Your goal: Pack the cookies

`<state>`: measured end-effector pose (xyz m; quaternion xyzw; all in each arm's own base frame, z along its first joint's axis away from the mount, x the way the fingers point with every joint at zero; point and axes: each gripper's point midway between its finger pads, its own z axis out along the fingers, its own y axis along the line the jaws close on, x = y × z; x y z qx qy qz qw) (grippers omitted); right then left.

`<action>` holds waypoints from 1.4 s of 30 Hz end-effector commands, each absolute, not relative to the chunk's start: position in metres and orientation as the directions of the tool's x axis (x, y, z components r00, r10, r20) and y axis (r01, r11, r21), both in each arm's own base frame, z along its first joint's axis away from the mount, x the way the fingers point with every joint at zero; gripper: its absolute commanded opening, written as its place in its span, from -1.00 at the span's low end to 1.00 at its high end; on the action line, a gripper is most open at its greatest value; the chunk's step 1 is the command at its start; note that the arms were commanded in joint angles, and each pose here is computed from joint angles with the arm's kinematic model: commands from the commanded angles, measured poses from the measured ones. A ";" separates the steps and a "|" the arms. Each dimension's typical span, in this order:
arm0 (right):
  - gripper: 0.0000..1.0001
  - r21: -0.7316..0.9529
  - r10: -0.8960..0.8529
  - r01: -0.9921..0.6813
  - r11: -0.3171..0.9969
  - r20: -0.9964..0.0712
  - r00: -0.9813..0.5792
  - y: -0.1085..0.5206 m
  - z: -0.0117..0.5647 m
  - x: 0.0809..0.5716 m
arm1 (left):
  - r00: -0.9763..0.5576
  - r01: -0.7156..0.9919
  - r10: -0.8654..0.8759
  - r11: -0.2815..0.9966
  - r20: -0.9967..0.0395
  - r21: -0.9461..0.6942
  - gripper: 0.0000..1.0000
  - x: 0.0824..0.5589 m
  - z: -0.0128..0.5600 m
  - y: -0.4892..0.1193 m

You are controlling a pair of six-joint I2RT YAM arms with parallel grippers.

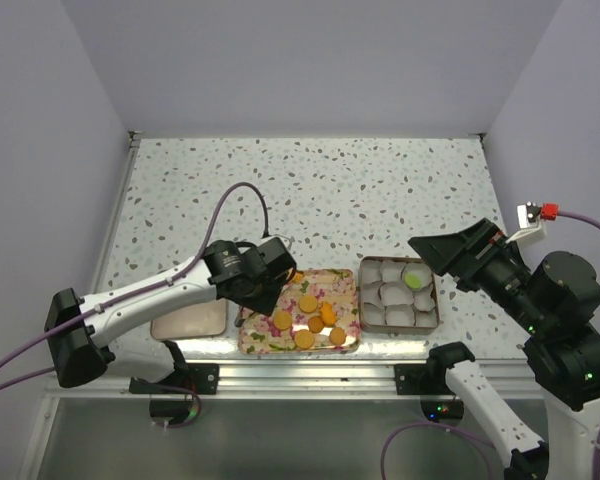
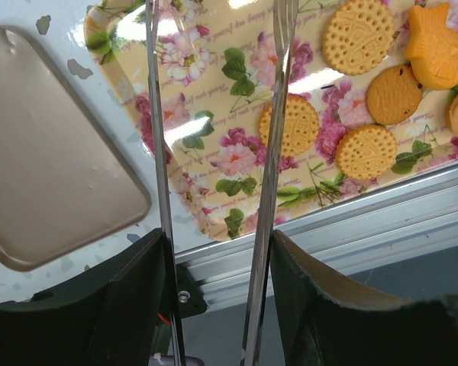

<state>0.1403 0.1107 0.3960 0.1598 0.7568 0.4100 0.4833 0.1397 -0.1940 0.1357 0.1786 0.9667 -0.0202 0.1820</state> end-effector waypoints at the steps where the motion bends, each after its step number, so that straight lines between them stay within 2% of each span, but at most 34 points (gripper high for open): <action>1: 0.97 0.769 0.622 -0.175 0.615 -0.610 -0.491 0.114 0.398 0.143 | -0.857 0.343 0.308 0.939 -0.413 -0.011 0.20 0.155 0.135 -0.210; 5: 0.97 0.766 0.618 -0.173 0.619 -0.611 -0.495 0.115 0.396 0.144 | -0.854 0.357 0.319 0.934 -0.411 -0.017 0.16 0.160 0.131 -0.219; 12: 0.97 0.756 0.608 -0.175 0.630 -0.621 -0.496 0.115 0.396 0.147 | -0.857 0.376 0.332 0.926 -0.394 -0.038 -0.12 0.163 0.126 -0.233; 18: 0.97 0.753 0.601 -0.172 0.636 -0.622 -0.501 0.116 0.392 0.151 | -0.856 0.383 0.336 0.923 -0.392 -0.044 -0.28 0.162 0.130 -0.234; 31: 0.97 0.735 0.607 -0.170 0.656 -0.648 -0.461 0.111 0.402 0.161 | -0.800 0.395 0.318 0.918 -0.509 -0.047 -0.34 0.191 0.201 -0.256; 35: 0.98 0.704 0.610 -0.166 0.690 -0.690 -0.390 0.097 0.422 0.157 | -0.765 0.440 0.319 0.894 -0.560 -0.091 -0.35 0.199 0.228 -0.275; 42: 0.97 0.700 0.608 -0.171 0.694 -0.696 -0.383 0.096 0.425 0.153 | -0.729 0.527 0.371 0.841 -0.576 -0.125 -0.36 0.205 0.235 -0.323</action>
